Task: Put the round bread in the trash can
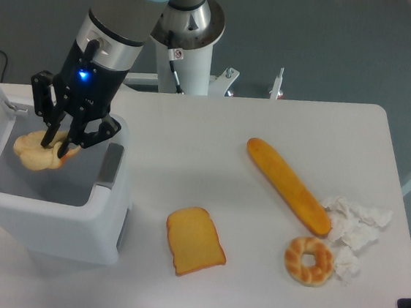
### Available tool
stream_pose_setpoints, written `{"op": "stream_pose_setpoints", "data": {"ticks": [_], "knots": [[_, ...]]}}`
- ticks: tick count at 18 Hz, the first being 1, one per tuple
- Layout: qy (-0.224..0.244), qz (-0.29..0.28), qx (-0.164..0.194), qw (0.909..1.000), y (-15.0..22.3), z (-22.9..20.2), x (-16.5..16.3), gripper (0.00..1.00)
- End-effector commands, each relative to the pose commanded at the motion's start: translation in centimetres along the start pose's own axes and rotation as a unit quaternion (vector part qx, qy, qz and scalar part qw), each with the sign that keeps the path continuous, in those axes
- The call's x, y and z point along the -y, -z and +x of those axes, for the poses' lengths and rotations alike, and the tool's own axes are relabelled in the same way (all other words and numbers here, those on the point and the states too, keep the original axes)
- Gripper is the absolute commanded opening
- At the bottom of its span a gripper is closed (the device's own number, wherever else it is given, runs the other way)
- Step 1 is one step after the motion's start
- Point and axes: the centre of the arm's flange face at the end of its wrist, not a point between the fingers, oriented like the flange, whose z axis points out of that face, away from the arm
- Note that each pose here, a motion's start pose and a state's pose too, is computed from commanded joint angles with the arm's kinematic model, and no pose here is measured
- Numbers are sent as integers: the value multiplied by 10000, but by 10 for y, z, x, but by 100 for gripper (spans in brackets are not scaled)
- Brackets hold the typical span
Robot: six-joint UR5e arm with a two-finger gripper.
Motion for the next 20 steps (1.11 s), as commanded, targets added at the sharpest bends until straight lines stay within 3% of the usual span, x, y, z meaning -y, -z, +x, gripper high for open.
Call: {"op": "stream_pose_setpoints", "data": {"ticks": [2,7,10,15,20], "knots": [[-8,11,6,10000,1,0,1,58],[-44,51,28,10000,0,0,1,90],[-61,73,41,9999,1,0,2,98],[-129,111,75,9998,5,0,4,100],[-741,56,168,9971,7,-1,-1,100]]}}
